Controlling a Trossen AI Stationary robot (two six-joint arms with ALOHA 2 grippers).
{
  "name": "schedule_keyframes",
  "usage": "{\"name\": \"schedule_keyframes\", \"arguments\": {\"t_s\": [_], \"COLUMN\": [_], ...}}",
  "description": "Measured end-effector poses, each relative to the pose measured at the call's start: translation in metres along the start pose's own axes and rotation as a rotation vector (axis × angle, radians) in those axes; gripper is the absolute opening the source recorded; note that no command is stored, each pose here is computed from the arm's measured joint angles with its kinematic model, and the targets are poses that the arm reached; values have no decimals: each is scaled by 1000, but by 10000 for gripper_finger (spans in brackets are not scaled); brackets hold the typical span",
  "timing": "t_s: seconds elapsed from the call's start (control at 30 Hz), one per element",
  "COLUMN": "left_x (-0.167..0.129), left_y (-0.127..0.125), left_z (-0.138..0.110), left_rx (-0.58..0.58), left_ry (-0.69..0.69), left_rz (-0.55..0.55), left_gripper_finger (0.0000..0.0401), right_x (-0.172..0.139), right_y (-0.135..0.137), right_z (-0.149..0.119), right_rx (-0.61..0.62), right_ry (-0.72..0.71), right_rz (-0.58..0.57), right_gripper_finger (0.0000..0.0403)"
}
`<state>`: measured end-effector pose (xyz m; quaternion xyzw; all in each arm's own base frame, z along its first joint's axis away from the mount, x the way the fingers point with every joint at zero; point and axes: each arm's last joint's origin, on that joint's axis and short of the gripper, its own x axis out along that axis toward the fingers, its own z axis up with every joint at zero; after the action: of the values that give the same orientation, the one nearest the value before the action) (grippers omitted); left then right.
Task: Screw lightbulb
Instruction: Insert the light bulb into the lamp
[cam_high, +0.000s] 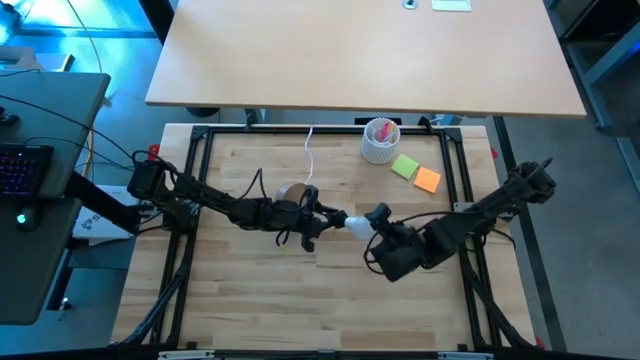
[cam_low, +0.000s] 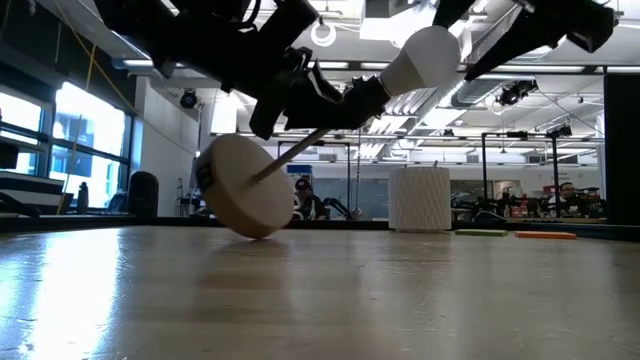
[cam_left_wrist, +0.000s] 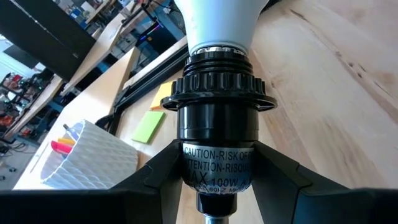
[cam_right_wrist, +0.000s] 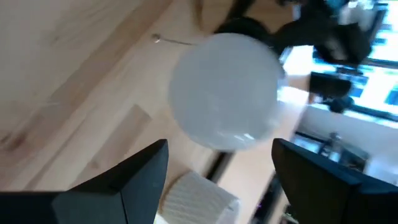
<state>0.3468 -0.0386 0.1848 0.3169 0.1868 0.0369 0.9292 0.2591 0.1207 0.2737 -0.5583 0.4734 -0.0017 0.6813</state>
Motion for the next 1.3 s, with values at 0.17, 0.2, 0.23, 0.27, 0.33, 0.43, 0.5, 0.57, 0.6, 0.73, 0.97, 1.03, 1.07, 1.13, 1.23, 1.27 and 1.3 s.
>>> {"name": "schedule_keyframes", "arguments": {"t_s": [0.17, 0.2, 0.23, 0.27, 0.33, 0.43, 0.5, 0.57, 0.6, 0.73, 0.97, 1.03, 1.07, 1.13, 1.23, 1.27, 1.3], "left_x": [0, 0, 1, 2, 5, 9, 11, 12, 12, 12, 11, 11, 11, 11, 11, 11, 11], "left_y": [-1, -1, 1, 3, 11, 27, 38, 44, 45, 46, 40, 40, 40, 39, 38, 37, 37], "left_z": [0, 0, -1, -2, -7, -17, -22, -23, -24, -25, -21, -20, -20, -19, -18, -18, -18], "left_rx": [51, 81, 107, 127, 150, 147, 133, 127, 126, 119, 103, 95, 91, 91, 100, 100, 101], "left_ry": [-14, -30, -49, -73, -120, -171, -213, -250, -257, -252, -263, -256, -249, -235, -235, -237, -236], "left_rz": [-32, -55, -76, -97, -147, -196, -209, -218, -219, -220, -235, -228, -219, -203, -200, -200, -199], "left_gripper_finger": [145, 143, 141, 141, 141, 143, 143, 143, 143, 143, 143, 143, 143, 143, 143, 143, 143], "right_x": [-20, -25, -30, -35, -43, -48, -49, -51, -52, -53, -33, -27, -26, -23, -19, -18, -17], "right_y": [11, 14, 18, 22, 28, 31, 31, 29, 27, 21, 9, 5, 4, 2, -2, -3, -5], "right_z": [5, 7, 10, 12, 15, 20, 23, 26, 28, 33, 29, 27, 27, 26, 25, 25, 25], "right_rx": [170, 230, 288, 333, 379, 350, 273, 172, 118, -83, -217, -219, -221, -234, -230, -220, -202], "right_ry": [-28, -53, -77, -102, -136, -174, -188, -200, -202, -185, -204, -191, -184, -176, -180, -183, -184], "right_rz": [-87, -85, -83, -79, -72, -77, -101, -147, -177, -272, -153, -146, -146, -145, -141, -137, -133], "right_gripper_finger": [285, 285, 285, 285, 285, 285, 285, 285, 285, 285, 285, 285, 285, 284, 282, 280, 277]}}
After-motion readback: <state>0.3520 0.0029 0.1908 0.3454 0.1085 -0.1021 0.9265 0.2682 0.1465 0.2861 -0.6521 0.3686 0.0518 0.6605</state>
